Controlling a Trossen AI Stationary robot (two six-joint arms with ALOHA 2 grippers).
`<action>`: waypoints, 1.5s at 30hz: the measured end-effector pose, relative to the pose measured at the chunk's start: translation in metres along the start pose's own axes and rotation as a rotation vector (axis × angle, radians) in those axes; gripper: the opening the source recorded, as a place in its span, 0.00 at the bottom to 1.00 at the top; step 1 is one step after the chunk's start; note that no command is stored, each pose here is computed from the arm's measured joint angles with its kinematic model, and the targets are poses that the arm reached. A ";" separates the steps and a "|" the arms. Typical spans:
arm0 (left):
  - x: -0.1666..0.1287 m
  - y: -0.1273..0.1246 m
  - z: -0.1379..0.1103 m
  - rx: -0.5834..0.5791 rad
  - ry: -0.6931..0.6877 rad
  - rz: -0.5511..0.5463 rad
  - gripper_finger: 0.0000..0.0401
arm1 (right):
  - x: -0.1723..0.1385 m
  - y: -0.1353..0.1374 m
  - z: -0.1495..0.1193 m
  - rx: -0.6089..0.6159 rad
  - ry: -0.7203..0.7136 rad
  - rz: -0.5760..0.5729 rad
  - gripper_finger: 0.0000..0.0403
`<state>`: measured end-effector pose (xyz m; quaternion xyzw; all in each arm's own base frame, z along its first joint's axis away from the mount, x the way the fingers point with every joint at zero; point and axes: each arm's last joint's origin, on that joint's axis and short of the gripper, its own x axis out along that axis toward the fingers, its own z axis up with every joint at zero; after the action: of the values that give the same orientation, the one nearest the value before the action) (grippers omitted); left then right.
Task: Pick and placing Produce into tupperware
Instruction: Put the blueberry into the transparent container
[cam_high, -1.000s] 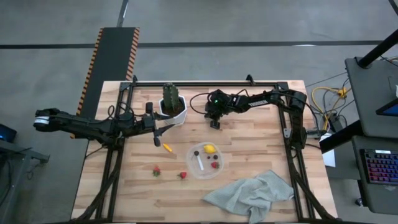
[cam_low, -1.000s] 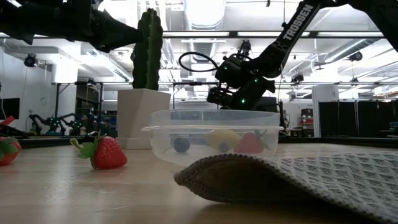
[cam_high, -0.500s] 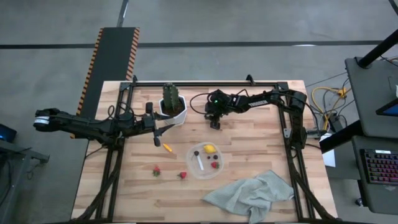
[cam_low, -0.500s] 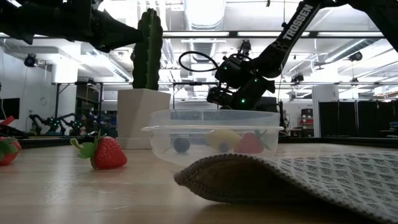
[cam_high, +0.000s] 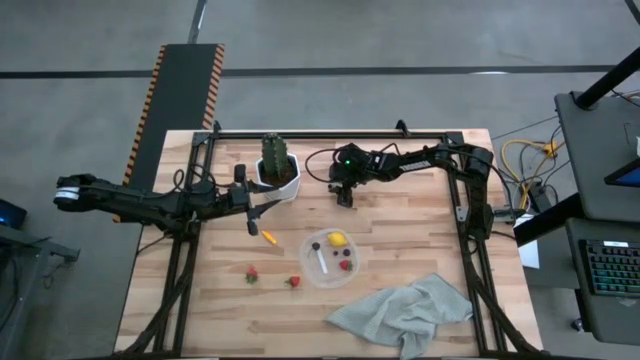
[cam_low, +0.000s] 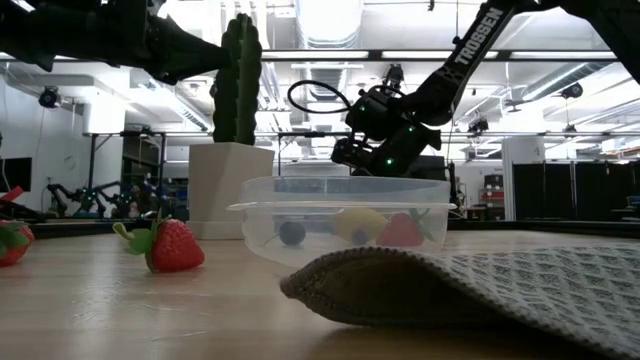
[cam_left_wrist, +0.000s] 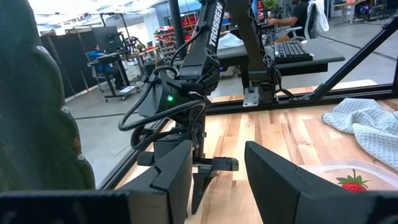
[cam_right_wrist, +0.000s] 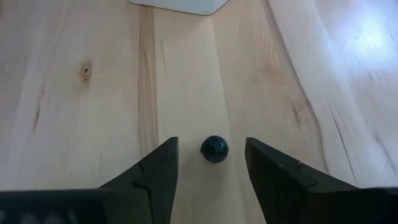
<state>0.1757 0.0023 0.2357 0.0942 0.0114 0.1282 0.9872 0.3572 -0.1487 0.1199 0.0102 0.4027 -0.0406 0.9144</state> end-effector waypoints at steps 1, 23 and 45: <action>0.000 0.000 0.000 0.000 0.001 0.000 0.34 | 0.001 0.000 0.000 -0.001 0.001 0.002 0.43; 0.000 0.000 0.000 0.000 0.001 0.000 0.34 | 0.010 0.001 -0.005 0.017 0.007 0.004 0.33; 0.000 0.000 0.000 0.000 0.000 0.000 0.34 | 0.010 0.001 -0.005 0.017 0.008 0.006 0.11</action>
<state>0.1757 0.0023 0.2357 0.0942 0.0116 0.1282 0.9872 0.3601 -0.1481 0.1093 0.0195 0.4060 -0.0415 0.9127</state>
